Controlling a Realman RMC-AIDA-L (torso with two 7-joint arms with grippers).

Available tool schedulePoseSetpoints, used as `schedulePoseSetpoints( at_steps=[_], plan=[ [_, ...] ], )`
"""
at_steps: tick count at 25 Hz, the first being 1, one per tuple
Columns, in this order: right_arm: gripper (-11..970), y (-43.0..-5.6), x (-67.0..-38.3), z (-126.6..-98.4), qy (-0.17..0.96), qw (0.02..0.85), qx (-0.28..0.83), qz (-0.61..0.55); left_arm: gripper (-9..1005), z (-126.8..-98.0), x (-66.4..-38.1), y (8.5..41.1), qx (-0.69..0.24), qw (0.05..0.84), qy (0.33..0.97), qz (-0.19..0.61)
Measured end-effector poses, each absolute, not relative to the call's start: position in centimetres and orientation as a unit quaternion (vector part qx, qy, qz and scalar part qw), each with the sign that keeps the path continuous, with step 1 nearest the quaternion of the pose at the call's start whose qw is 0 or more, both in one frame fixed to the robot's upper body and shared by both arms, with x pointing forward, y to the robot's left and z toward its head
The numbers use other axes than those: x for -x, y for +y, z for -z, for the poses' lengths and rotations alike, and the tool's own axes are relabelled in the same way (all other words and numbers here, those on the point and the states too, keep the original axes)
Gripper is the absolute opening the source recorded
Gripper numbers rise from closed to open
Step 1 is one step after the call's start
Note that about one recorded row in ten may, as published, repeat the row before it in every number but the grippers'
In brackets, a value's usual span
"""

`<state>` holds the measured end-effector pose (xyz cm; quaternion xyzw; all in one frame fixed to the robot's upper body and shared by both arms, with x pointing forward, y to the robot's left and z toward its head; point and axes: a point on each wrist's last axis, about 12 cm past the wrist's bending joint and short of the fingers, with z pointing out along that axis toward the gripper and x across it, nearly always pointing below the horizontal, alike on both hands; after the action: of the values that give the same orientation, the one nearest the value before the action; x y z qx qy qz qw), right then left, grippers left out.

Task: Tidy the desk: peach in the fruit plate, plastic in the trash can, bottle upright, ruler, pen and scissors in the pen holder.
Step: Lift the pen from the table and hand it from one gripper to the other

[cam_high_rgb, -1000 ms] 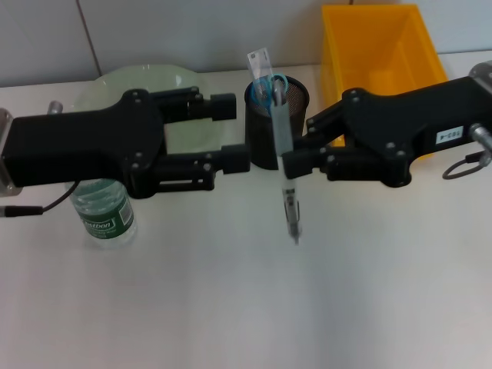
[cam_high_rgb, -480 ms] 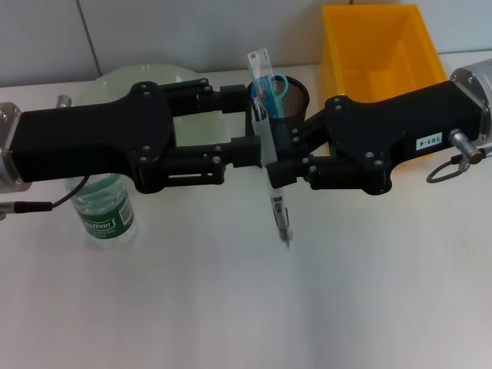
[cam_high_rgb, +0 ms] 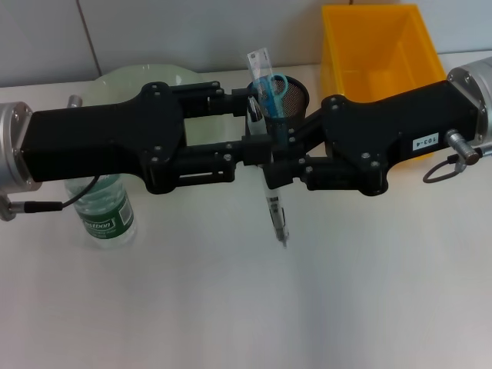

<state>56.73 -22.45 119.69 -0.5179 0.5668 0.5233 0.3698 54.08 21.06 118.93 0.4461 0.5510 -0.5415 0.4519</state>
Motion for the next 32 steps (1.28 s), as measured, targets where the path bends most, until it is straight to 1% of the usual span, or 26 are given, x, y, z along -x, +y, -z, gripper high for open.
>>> schedulePoseSetpoints(
  at_steps=[14, 20, 32],
  plan=[
    [133, -22.37, -56.75, -119.70, 0.566, 0.371, 0.519, -0.523, 605, -118.90, -53.86, 20.86, -0.451, 0.459, 0.539, 0.543],
    [139, -22.33, -56.78, -119.74, 0.565, 0.371, 0.519, -0.523, 505, -118.93, -53.86, 20.83, -0.451, 0.460, 0.538, 0.543],
    [153, -22.20, -56.82, -120.02, 0.562, 0.374, 0.522, -0.521, 420, -118.83, -54.03, 20.72, -0.452, 0.460, 0.539, 0.542]
  ],
)
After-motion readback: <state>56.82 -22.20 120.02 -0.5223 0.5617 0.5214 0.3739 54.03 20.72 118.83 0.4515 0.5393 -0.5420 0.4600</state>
